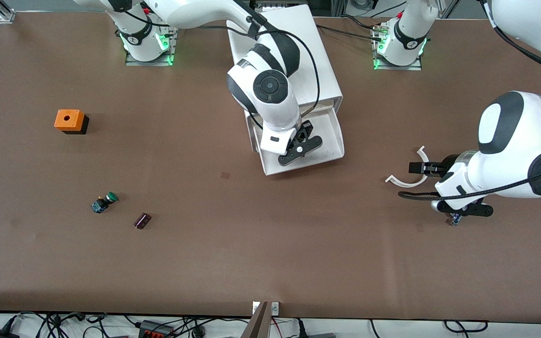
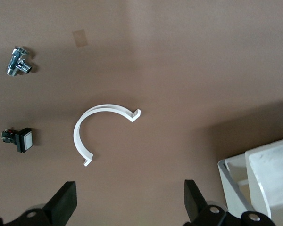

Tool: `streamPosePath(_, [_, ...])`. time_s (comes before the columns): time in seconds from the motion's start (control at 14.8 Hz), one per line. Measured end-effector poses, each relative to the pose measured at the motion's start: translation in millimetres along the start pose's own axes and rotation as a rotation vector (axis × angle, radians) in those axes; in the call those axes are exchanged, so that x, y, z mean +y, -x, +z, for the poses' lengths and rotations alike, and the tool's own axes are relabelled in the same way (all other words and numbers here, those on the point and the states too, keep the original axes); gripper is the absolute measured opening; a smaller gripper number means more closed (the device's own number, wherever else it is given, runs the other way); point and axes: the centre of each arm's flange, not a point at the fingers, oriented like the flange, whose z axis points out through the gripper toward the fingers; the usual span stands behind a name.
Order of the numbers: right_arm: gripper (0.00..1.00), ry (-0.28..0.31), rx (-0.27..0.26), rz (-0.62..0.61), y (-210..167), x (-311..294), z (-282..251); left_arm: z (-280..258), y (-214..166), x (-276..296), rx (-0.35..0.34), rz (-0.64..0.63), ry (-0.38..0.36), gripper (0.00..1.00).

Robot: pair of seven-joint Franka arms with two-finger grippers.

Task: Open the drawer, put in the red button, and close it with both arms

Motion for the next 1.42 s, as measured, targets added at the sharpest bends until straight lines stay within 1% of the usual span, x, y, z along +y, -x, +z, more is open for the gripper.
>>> streamPosePath(0.27, [0.41,0.006,-0.020,-0.011,4,-8,13,9,-5,0,-0.006,-0.028,0.000,1.00])
streamPosePath(0.34, [0.46,0.006,-0.022,-0.012,5,-9,15,11,-5,0,-0.009,-0.030,0.000,1.00])
streamPosePath(0.41, [0.54,0.005,-0.020,-0.010,5,-10,14,13,-5,0,-0.013,-0.032,0.000,1.00])
streamPosePath(0.47, [0.65,0.004,-0.014,0.002,4,-11,11,15,-5,-1,-0.019,-0.034,-0.001,1.00])
streamPosePath(0.54, [0.74,0.001,-0.001,0.020,2,-11,5,18,-5,-3,-0.025,-0.037,-0.001,1.00])
streamPosePath(0.61, [0.83,-0.005,0.022,0.041,-3,-12,-7,21,-6,-4,-0.031,-0.039,-0.001,1.00])
streamPosePath(0.74, [1.00,-0.013,0.092,0.084,-15,-5,-44,21,-8,-5,-0.017,-0.051,0.001,1.00])
streamPosePath(0.81, [1.00,-0.011,0.125,0.111,-22,8,-64,21,-9,-5,-0.008,-0.060,0.002,1.00])
streamPosePath(0.88, [1.00,-0.004,0.147,0.143,-29,30,-84,20,-9,-3,-0.002,-0.071,0.002,1.00])
streamPosePath(0.95, [1.00,0.003,0.157,0.184,-36,61,-101,20,-9,0,0.002,-0.078,0.002,1.00])
streamPosePath(1.08, [1.00,0.019,0.159,0.273,-46,138,-128,28,-12,11,0.020,-0.086,0.010,1.00])
streamPosePath(1.15, [1.00,0.031,0.149,0.307,-48,178,-139,34,-15,24,0.044,-0.109,0.021,1.00])
streamPosePath(1.22, [1.00,0.043,0.123,0.328,-45,215,-148,40,-17,40,0.072,-0.139,0.036,1.00])
streamPosePath(1.29, [1.00,0.060,0.084,0.330,-40,251,-155,45,-18,62,0.102,-0.164,0.055,1.00])
streamPosePath(1.35, [1.00,0.078,0.048,0.314,-33,285,-161,52,-19,85,0.130,-0.180,0.071,1.00])
streamPosePath(1.42, [1.00,0.098,0.023,0.295,-26,317,-169,61,-18,109,0.155,-0.188,0.082,1.00])
